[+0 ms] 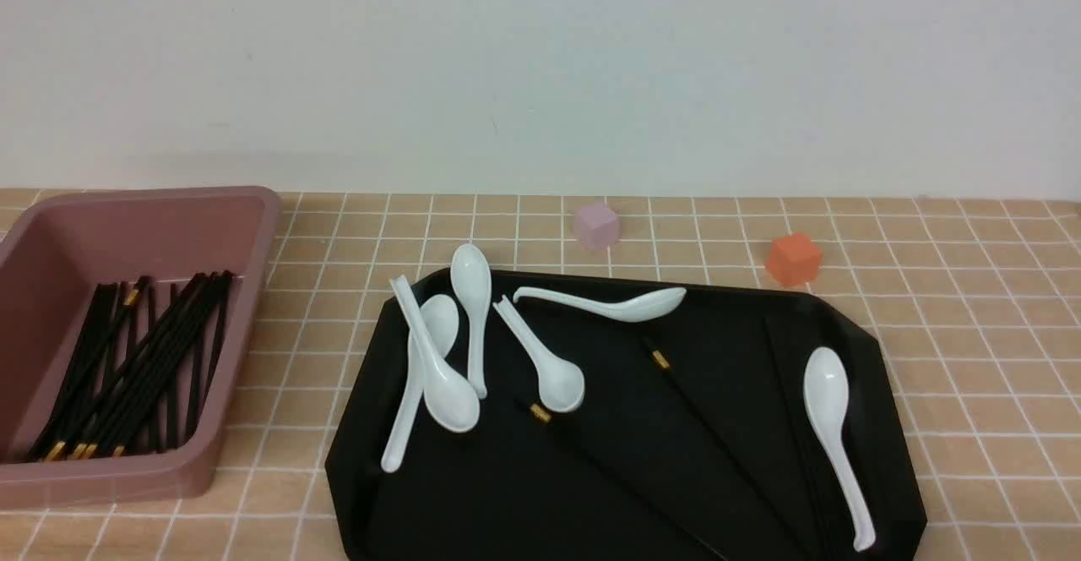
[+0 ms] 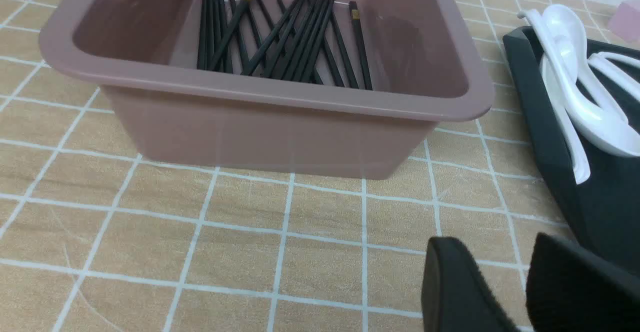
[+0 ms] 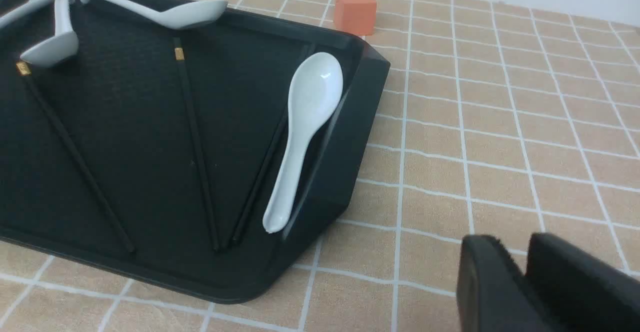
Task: On brown tablecloth take chopsticks from black tray and put them in box.
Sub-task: 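Move the gripper over the chopsticks on the black tray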
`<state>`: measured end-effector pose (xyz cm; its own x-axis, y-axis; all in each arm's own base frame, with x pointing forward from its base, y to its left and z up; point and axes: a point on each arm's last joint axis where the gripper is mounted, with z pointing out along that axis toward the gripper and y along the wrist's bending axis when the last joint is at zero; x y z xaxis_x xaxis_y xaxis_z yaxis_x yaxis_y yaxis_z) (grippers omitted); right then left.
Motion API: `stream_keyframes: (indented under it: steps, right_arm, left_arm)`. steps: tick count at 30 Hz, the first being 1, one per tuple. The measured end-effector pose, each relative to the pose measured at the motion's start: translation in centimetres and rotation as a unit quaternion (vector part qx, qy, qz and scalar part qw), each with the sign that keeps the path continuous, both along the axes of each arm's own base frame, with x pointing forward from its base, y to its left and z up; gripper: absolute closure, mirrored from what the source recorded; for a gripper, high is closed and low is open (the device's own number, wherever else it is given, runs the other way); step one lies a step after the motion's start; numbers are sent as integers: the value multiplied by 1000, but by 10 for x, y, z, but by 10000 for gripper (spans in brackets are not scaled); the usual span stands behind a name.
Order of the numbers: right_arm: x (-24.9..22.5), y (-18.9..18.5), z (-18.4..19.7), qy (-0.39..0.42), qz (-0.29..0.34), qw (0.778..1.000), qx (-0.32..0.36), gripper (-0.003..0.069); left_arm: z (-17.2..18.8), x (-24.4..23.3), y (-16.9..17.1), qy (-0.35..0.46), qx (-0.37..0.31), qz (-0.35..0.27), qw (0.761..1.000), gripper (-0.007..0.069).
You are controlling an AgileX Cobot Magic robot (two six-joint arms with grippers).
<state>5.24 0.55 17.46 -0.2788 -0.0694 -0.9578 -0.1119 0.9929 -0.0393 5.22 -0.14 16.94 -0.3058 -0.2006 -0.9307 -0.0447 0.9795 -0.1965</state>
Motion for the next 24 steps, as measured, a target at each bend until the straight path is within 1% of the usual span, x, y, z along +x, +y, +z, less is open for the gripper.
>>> stream_keyframes:
  steps: [24]
  right_arm:
    - [0, 0, 0, 0, 0, 1000, -1, 484]
  left_arm:
    - [0, 0, 0, 0, 0, 0, 1000, 387]
